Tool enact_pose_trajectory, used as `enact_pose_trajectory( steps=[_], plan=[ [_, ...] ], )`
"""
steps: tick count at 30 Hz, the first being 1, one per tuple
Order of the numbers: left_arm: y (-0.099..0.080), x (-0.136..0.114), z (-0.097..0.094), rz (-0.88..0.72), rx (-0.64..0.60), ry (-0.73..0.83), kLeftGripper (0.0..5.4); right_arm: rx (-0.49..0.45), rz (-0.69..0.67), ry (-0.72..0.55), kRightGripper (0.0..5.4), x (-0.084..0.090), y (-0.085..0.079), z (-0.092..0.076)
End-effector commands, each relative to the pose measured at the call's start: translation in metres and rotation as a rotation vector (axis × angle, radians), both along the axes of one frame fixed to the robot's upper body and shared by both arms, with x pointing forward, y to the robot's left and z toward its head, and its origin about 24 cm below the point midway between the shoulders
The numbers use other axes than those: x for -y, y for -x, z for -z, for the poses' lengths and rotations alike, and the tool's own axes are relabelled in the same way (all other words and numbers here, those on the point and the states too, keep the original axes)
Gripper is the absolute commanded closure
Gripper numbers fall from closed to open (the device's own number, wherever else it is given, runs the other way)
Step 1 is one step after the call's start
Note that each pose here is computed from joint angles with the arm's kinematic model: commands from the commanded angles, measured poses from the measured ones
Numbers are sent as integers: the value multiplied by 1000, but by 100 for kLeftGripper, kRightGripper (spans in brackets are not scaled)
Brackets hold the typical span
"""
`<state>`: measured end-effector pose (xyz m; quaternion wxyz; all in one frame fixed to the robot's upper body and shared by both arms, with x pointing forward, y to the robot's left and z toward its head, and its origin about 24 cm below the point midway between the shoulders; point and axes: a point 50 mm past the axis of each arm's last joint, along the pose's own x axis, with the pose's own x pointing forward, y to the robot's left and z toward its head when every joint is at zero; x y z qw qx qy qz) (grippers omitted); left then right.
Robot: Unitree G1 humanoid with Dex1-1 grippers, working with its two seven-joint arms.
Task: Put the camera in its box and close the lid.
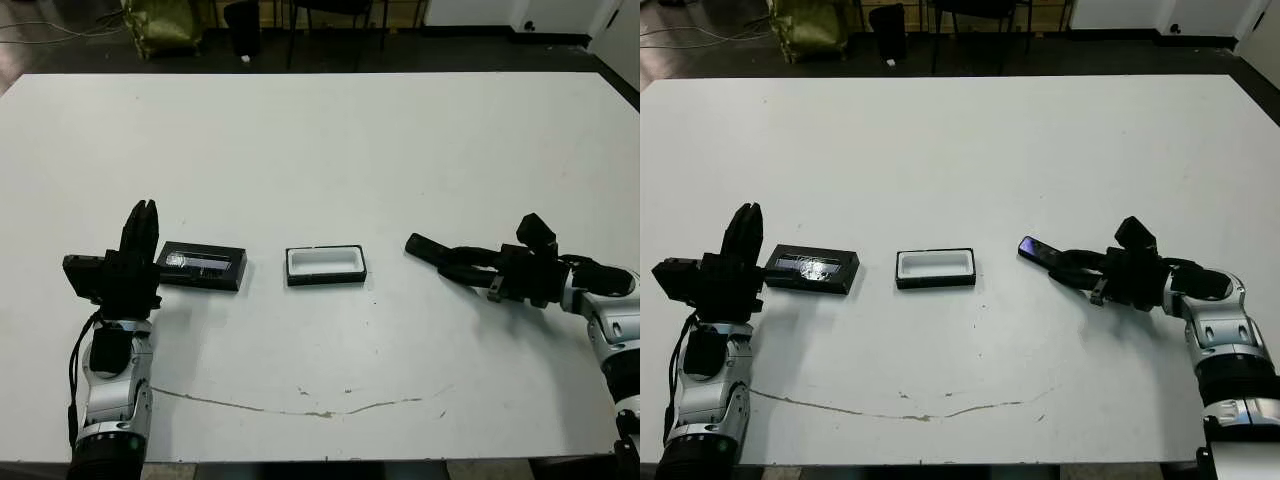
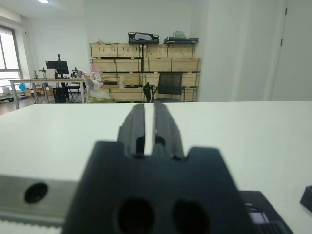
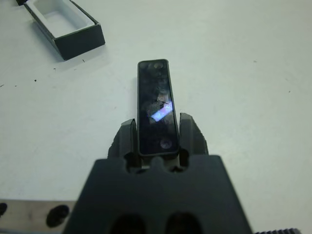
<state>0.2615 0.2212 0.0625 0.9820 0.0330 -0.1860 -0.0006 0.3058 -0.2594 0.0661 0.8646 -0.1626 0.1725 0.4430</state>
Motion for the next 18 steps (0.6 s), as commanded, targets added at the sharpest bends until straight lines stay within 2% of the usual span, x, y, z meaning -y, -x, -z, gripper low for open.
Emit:
enact_pose_trajectory(
  steps=[1, 11, 18],
  plan=[
    [7, -4, 17, -13, -81, -14, 540, -59, -12, 34, 505, 3, 5, 12],
    [7, -3, 18, -10, -84, 3, 540, 13, -36, -36, 506, 2, 1, 4],
    [7, -3, 19, -10, -91, 4, 540, -7, -31, -98, 507, 0, -7, -10]
  ],
)
